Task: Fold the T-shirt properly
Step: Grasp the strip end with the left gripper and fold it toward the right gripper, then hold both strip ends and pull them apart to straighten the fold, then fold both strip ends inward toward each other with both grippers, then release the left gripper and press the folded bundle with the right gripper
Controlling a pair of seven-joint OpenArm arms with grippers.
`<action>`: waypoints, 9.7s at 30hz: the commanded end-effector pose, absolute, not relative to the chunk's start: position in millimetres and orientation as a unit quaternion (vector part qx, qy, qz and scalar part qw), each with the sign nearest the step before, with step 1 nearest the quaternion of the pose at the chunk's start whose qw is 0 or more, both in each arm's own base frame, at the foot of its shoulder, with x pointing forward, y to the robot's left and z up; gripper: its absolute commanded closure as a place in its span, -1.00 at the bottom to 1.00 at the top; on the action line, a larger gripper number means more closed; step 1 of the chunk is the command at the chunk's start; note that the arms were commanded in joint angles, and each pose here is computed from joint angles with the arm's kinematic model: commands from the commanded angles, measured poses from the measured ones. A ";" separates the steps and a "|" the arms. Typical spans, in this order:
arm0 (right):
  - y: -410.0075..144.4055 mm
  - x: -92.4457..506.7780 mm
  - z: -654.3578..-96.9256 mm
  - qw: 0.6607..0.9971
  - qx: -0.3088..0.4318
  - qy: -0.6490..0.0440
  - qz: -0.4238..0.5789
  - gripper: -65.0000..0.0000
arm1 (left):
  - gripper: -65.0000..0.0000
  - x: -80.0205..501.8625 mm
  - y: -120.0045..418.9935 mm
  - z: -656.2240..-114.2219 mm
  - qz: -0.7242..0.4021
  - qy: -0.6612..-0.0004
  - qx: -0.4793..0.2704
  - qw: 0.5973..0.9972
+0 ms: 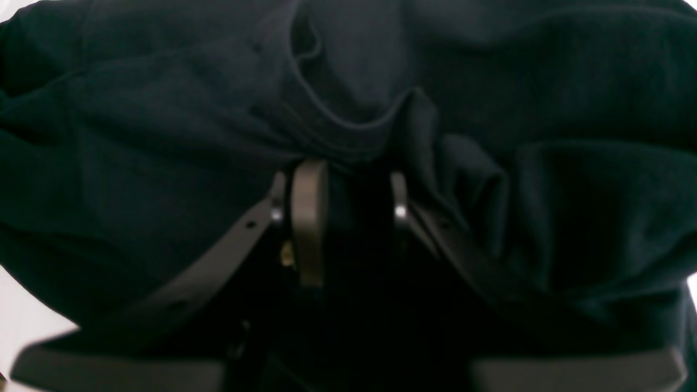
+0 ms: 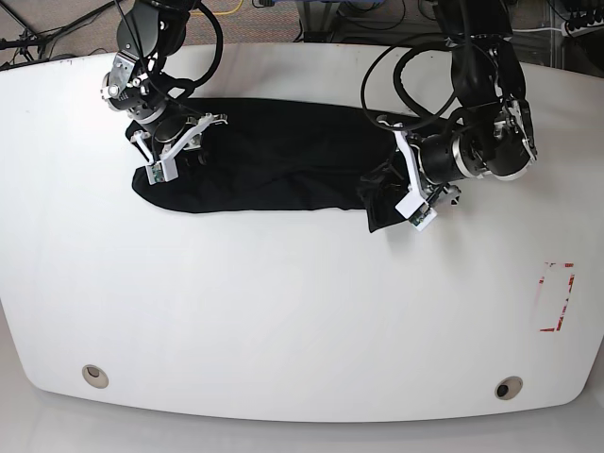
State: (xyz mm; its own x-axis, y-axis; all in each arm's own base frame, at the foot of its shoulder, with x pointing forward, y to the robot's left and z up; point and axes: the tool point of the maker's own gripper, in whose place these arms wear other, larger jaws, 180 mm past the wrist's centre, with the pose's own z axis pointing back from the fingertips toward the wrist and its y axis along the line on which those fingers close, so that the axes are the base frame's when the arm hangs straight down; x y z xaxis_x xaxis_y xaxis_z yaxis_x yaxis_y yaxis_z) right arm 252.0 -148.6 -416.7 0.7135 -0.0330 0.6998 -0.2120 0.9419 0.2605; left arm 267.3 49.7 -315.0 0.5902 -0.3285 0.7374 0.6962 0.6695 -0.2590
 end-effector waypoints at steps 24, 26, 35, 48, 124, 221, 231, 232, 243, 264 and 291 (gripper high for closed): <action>-127.5 251.7 -415.3 0.911 0.172 -0.363 0.092 0.55 | -0.14 278.5 1.4 -295.2 -0.293 -0.366 -0.342 0.815; -127.0 253.2 -414.0 0.910 0.172 -0.365 0.093 0.55 | -0.24 280.5 -7.4 -288.5 -0.294 -0.373 -0.353 0.806; -125.3 257.3 -409.3 0.907 0.172 -0.373 0.094 0.56 | -0.20 284.5 -8.8 -258.2 -0.319 -0.405 -0.382 0.767; -134.2 271.4 -352.8 0.894 0.113 -0.410 0.141 0.50 | 0.79 305.5 148.8 -301.9 -0.236 -0.374 -0.209 0.873; -197.2 255.7 -387.6 0.872 0.311 -0.368 -0.086 -0.67 | 0.89 261.3 183.6 -425.8 -0.148 -0.229 -0.248 0.930; -69.8 281.8 -288.5 0.848 0.296 -0.422 0.122 1.00 | 0.88 254.9 7.2 -473.0 -0.182 -0.152 -0.284 0.929; -55.8 281.9 -289.7 0.847 0.304 -0.419 0.119 0.84 | 0.88 254.3 7.0 -473.7 -0.182 -0.151 -0.285 0.929; -52.3 281.7 -289.2 0.846 0.307 -0.419 0.122 0.81 | 0.88 254.3 7.0 -473.7 -0.182 -0.151 -0.285 0.929; -13.0 282.8 -276.2 0.823 0.350 -0.426 0.133 -0.08 | 0.88 254.5 6.9 -473.6 -0.181 -0.151 -0.285 0.929; -34.9 293.7 -260.8 0.817 0.327 -0.447 0.161 -0.18 | 0.26 276.1 -0.6 -440.4 -0.165 -0.211 -0.330 0.905; -27.8 277.4 -276.0 0.822 0.321 -0.423 0.207 -0.17 | -0.02 327.1 99.3 -245.3 -0.196 -0.474 -0.378 0.771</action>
